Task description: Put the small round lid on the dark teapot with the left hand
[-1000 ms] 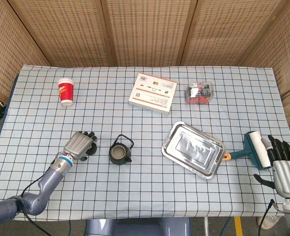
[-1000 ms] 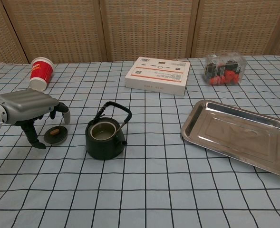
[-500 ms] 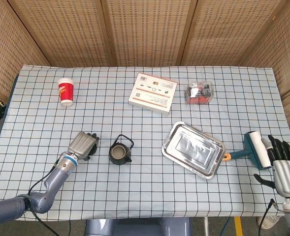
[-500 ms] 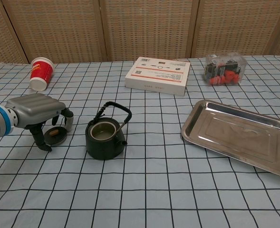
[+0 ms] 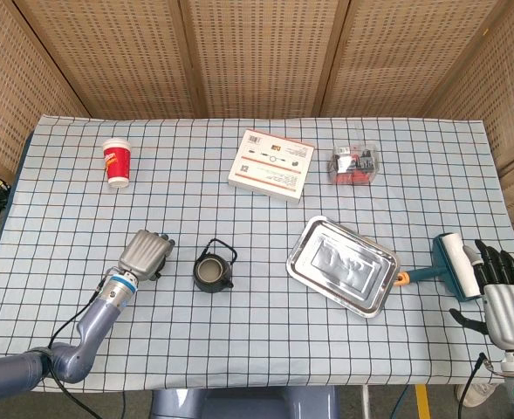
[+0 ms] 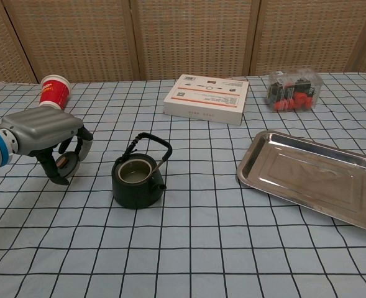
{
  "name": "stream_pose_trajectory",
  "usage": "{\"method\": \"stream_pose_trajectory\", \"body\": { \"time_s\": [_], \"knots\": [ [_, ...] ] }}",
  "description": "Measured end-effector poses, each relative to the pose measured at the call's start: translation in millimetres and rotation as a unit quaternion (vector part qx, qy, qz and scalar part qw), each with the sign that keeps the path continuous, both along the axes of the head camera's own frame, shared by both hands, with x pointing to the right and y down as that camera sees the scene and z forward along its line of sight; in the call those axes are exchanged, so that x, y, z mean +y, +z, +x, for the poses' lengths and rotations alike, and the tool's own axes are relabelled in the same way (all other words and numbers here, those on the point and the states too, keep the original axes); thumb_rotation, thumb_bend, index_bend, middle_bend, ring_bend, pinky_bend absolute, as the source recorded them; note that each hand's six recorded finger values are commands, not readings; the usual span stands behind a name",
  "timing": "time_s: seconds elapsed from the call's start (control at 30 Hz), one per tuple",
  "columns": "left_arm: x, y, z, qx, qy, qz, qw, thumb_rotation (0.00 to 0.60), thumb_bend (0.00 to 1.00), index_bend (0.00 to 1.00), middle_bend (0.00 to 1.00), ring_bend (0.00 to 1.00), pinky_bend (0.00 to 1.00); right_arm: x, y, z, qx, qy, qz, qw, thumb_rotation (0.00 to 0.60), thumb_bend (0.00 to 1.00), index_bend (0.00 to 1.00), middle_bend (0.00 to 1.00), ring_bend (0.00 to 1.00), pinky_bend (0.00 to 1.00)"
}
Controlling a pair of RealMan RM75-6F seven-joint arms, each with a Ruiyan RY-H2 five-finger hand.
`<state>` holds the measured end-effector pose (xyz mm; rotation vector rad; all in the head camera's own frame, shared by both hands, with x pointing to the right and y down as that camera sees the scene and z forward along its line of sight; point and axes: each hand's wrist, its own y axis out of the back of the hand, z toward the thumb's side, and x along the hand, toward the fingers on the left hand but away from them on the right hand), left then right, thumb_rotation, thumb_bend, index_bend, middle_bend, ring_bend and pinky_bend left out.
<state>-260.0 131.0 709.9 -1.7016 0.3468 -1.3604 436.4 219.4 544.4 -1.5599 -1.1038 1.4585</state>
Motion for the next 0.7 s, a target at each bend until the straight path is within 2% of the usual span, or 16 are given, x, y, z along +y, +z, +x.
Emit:
{"method": "stream_pose_trajectory", "body": {
  "time_s": [0.2,0.43,0.7],
  "knots": [
    [-6.1,-21.5,4.5,0.018,0.003,0.014,0.9997,0.6,0.1,0.52,0.45,0.51,0.56,0.3,-0.4,-1.2,-0.002,-0.001,0.0,1.0,0.6,0.0,0.0,0.0,0.0,0.0],
    [-2.9,-52.9,31.0,0.052,0.029,0.026,0.9979,0.6,0.1,0.52,0.45,0.51,0.56,0.2,-2.7,-0.9,-0.005,0.001,0.001,1.0,0.6,0.0,0.0,0.0,0.0,0.0],
    [-0.3,-61.9,64.6,0.059,0.054,0.029,0.9964,0.6,0.1,0.52,0.45,0.51,0.56,-0.5,-4.8,1.0,-0.009,0.004,0.004,0.9999,0.6,0.0,0.0,0.0,0.0,0.0]
  ]
}}
